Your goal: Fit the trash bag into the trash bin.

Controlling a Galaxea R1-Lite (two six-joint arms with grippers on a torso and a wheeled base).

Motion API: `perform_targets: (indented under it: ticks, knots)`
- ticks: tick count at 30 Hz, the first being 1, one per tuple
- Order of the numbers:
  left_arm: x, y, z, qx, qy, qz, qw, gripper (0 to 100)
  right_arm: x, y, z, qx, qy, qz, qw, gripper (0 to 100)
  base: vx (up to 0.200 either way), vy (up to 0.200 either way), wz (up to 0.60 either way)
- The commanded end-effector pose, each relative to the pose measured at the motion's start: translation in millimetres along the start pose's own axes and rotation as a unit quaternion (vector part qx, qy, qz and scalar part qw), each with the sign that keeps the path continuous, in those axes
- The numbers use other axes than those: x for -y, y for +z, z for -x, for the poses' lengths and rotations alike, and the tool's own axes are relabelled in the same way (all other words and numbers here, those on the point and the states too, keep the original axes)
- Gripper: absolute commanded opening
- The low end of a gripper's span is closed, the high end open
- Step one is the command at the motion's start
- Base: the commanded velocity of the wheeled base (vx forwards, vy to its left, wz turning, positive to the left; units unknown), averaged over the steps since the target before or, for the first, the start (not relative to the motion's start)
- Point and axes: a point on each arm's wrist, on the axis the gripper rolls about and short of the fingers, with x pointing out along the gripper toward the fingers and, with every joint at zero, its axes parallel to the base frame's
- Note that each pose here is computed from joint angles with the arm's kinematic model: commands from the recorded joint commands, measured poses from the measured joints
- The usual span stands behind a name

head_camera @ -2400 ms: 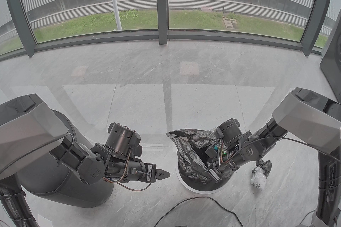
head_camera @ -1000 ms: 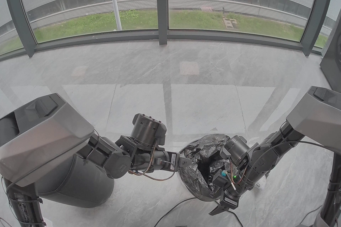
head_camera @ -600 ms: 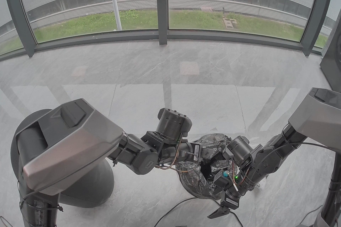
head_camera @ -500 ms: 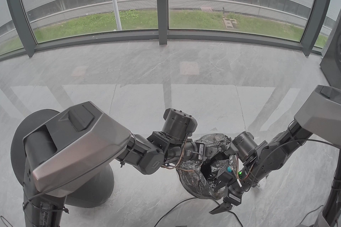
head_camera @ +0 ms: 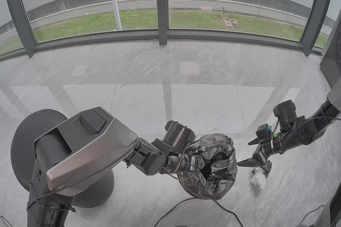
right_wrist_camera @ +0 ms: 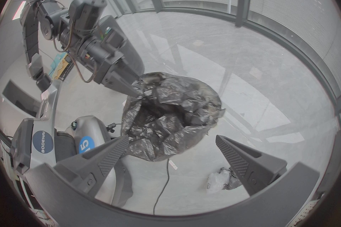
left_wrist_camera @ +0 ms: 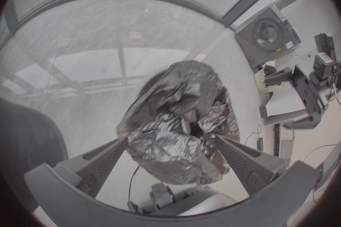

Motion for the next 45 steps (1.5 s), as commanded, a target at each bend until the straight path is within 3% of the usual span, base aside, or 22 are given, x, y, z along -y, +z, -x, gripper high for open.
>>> perform_targets:
  ticks: [1,11,15,20,29,33,36,39,45]
  knots:
    - [-11.4,1.3,8.9,-0.024,0.024,0.028,0.9990,100,3.9,-11.6,12.2,0.009,-0.023,-0.011,0.9996,100,0.000,0.000,0.00]
    - [-40.2,-6.0,-12.2,-0.043,0.057,0.011,0.9974,100,-6.3,-12.0,13.0,0.025,-0.024,-0.024,0.9991,100,0.000,0.000,0.00]
    - [-76.6,7.2,-8.7,-0.029,0.089,0.022,0.9953,100,-6.8,-12.0,11.9,0.024,-0.024,-0.024,0.9991,100,0.000,0.000,0.00]
    - [-90.9,18.3,-2.9,-0.005,0.094,0.035,0.9950,100,-9.5,-10.8,9.6,0.022,-0.020,-0.021,0.9993,100,0.000,0.000,0.00]
    - [-94.0,20.1,1.0,0.006,0.093,0.038,0.9950,100,-13.8,-7.0,1.8,0.020,-0.009,-0.021,0.9995,100,0.000,0.000,0.00]
    - [-86.5,31.4,4.6,0.044,0.075,0.031,0.9957,100,-12.4,-5.2,0.2,0.025,-0.012,-0.029,0.9992,100,0.000,0.000,0.00]
    - [-66.8,40.7,14.7,0.080,0.050,0.001,0.9956,100,-11.9,-5.2,0.4,0.028,-0.014,-0.029,0.9991,100,0.000,0.000,0.00]
    - [-55.8,40.0,16.7,0.080,0.044,-0.034,0.9953,100,-12.4,-6.0,0.4,0.027,-0.013,-0.030,0.9991,100,0.000,0.000,0.00]
    - [-47.9,36.3,3.8,0.075,0.032,-0.062,0.9947,100,-12.6,-6.1,0.7,0.029,-0.013,-0.030,0.9991,100,0.000,0.000,0.00]
